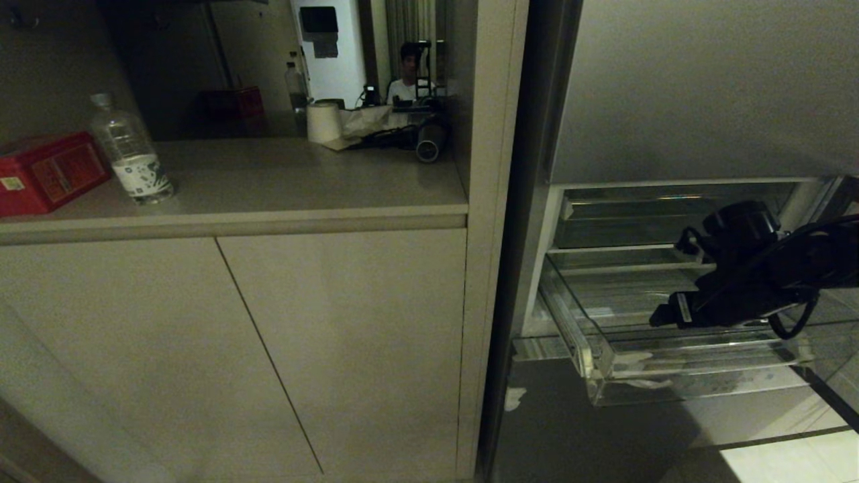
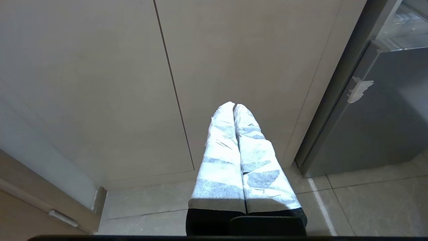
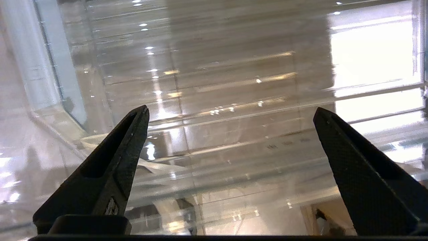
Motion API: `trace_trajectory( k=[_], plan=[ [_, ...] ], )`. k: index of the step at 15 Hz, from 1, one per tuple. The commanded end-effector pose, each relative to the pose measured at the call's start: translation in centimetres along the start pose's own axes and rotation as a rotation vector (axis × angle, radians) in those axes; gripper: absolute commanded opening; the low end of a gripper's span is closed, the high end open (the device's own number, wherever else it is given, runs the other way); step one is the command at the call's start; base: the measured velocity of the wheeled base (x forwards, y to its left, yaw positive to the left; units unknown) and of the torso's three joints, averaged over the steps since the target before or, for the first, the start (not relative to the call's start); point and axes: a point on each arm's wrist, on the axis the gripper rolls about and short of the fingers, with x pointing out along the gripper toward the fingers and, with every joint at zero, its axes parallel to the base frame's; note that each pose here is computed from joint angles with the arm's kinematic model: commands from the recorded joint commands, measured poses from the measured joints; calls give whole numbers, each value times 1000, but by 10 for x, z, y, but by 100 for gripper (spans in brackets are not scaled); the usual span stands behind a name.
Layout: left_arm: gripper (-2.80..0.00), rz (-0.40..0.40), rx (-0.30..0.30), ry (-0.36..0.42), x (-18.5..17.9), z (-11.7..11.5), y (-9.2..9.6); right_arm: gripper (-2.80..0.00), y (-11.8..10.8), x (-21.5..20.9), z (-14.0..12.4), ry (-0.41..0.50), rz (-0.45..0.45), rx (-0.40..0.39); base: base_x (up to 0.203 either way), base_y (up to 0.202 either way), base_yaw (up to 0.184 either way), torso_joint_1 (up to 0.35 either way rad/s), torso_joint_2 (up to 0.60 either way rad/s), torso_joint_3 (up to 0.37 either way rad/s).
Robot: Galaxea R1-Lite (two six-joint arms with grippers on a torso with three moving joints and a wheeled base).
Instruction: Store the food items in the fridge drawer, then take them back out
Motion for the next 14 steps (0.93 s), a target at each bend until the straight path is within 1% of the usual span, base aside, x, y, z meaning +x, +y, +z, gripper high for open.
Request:
trace_trajectory(
  k=[1,5,11,14],
  plan=[
    [-280,0,0,2,0,0,0,0,-3,-8,-8,5,0,1,0,0,0,0,0,0],
    [-280,0,0,2,0,0,0,0,-5,-23,-15,-6,1,-3,0,0,0,0,0,0],
    [-280,0,0,2,0,0,0,0,-8,-22,-40,73,-5,-10,0,0,0,0,0,0],
    [-280,0,0,2,0,0,0,0,-10,-33,-49,69,-4,-10,0,0,0,0,0,0]
  ],
)
